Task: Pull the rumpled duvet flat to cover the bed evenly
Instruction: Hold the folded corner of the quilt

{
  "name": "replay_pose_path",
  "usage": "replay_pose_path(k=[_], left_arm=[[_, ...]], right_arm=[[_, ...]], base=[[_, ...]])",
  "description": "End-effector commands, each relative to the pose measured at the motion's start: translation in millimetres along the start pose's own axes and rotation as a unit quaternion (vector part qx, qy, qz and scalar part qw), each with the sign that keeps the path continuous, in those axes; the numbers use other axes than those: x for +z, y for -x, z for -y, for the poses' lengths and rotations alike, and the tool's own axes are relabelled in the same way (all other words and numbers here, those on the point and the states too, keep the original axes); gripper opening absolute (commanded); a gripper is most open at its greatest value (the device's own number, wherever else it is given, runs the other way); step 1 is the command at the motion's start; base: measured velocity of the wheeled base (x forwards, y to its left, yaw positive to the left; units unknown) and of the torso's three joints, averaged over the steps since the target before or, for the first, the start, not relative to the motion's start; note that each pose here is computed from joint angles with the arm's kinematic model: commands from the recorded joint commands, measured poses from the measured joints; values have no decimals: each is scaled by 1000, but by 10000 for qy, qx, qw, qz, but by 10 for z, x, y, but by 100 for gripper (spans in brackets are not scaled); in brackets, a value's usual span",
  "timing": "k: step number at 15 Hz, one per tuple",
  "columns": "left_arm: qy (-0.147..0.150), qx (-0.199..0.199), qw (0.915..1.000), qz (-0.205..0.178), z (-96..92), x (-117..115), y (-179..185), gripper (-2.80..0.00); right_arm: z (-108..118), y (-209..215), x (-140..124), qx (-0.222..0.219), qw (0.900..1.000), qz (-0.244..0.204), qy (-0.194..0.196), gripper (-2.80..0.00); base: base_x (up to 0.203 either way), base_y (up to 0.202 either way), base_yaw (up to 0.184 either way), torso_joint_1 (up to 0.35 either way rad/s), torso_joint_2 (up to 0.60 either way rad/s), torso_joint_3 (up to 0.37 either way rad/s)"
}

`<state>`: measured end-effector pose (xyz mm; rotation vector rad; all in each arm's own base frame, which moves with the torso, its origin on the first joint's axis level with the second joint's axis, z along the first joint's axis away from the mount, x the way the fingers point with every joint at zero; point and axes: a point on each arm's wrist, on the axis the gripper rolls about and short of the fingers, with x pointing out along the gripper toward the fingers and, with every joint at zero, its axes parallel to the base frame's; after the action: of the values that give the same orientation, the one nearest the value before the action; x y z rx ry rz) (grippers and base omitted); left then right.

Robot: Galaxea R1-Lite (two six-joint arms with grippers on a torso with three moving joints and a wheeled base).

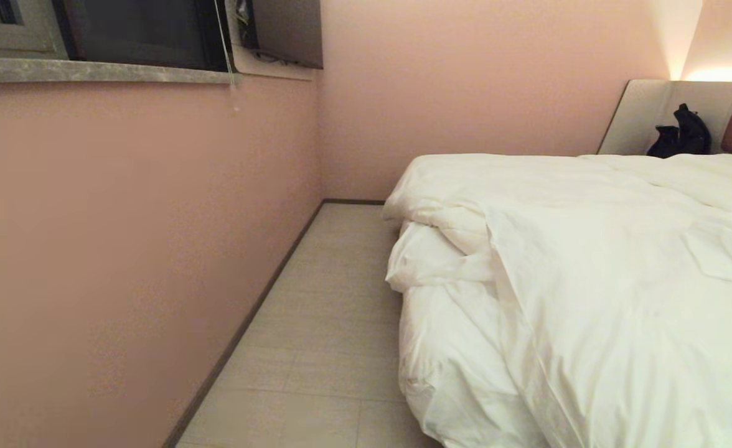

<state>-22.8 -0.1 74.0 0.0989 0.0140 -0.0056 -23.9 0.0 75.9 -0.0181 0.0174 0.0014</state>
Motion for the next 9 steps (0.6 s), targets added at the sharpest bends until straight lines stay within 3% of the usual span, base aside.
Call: replay_pose_path(k=[1, 9], left_arm=[[-4, 0, 10000, -13, 0, -1, -1, -280], [-4, 1, 10000, -6, 0, 1, -1, -280]], right_arm=[[0, -1, 1, 1, 10000, -5, 2, -280], [0, -1, 1, 1, 10000, -5, 2, -280]], base=[[0, -191, 2, 2, 7, 5], [0, -192, 1, 1, 3, 2]])
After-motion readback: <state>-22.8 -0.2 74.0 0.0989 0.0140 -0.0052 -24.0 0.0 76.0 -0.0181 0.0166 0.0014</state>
